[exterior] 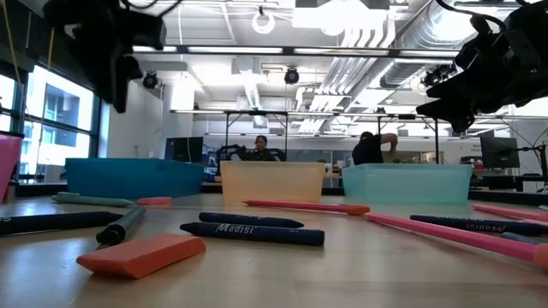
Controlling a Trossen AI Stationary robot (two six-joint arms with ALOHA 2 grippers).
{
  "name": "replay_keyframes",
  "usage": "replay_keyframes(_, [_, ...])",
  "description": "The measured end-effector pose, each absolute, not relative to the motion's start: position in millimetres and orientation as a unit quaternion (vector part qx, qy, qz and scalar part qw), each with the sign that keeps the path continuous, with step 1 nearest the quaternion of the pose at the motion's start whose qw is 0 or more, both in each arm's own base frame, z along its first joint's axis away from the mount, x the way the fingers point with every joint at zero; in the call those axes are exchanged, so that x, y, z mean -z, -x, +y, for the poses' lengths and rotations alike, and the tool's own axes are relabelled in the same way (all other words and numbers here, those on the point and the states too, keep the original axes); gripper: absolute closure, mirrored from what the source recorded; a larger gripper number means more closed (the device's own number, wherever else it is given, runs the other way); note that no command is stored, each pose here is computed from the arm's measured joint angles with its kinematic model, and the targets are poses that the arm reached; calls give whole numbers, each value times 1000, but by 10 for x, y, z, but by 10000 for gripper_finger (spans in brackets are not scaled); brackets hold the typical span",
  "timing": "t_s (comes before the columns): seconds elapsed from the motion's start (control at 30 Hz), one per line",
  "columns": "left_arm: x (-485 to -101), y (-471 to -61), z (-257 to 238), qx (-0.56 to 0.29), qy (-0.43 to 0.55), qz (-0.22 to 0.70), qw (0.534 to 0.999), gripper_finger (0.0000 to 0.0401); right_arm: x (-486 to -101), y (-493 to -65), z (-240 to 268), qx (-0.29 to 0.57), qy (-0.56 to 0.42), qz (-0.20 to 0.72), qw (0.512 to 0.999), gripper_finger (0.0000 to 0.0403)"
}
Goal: Sort crayons/erasers/pens/pencils in bins
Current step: Put the blue pen into the blue bin
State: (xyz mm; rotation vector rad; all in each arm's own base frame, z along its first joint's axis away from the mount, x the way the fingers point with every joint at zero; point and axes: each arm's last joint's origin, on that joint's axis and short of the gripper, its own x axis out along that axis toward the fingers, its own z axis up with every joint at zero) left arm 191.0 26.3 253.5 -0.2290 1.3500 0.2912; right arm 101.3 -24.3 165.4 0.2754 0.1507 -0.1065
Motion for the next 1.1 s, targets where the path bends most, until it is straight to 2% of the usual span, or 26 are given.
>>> replay_keyframes(0.13, [-2389, -1978, 266, -122, 102, 670, 725, 177, -1650, -1012, -243, 53, -138, 77, 986, 185])
replay_keyframes(0.5, [-2065, -2188, 239, -88, 92, 733, 668, 177, -1651, -1012, -243, 53, -138, 77, 986, 185])
replay_keyframes(0.8, [-1857, -2259, 182, -48, 62, 722, 687, 177, -1651, -1012, -243, 53, -138, 77, 986, 185])
replay_keyframes(1.1, [-1669, -2112, 159, -48, 59, 747, 661, 177, -1649, -1012, -243, 54, -138, 78, 986, 185])
